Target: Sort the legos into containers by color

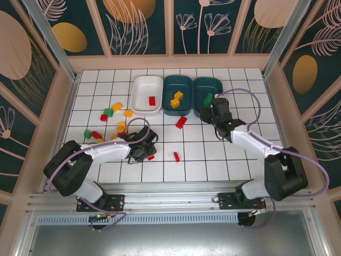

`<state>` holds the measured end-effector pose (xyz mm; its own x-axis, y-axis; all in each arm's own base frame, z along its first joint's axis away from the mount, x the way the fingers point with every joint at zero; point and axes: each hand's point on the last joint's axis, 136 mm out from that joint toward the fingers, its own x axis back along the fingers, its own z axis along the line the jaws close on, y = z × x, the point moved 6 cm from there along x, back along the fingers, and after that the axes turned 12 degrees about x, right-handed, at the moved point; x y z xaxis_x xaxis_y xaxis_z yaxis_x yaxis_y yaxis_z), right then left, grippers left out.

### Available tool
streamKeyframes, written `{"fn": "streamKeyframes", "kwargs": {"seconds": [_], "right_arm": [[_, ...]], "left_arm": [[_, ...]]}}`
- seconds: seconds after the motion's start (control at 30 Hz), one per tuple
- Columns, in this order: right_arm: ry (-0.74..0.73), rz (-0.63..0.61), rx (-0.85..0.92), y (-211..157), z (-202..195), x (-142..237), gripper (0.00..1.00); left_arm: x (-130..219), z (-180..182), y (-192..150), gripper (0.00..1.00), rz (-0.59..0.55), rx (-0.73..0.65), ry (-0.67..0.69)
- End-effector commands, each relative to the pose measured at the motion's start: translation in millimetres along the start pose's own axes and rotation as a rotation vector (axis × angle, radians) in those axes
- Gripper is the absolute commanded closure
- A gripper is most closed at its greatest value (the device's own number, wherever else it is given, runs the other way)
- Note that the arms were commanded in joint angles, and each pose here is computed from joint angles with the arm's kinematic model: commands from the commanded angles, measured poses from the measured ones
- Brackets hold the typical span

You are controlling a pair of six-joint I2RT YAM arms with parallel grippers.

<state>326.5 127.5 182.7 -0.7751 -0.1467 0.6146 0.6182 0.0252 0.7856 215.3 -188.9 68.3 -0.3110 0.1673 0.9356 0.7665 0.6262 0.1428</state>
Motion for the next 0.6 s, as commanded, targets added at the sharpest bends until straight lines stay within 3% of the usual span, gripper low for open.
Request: {"fn": "streamKeyframes", "kwargs": {"seconds": [0.0, 0.17, 0.3, 0.57], "right_arm": [[-0.016, -0.057, -0.025, 5, -3, 11, 0.45], [-0.012, -0.068, -0.023, 6, -4, 16, 0.45], [0.008, -0.076, -0.027, 5, -3, 19, 0.45], [0.053, -0.076, -0.036, 5, 8, 23, 0.46]], "left_arm": [[-18, -5, -16, 0.52, 0.091, -0.039, -0.018], [-17, -7, -13, 0.64, 0.069, -0.066, -0.013], [-4, -20, -7, 0.67, 0.032, -0.109, -0.048], [54, -83, 34, 0.72, -0.161, -0.212, -0.182]]}}
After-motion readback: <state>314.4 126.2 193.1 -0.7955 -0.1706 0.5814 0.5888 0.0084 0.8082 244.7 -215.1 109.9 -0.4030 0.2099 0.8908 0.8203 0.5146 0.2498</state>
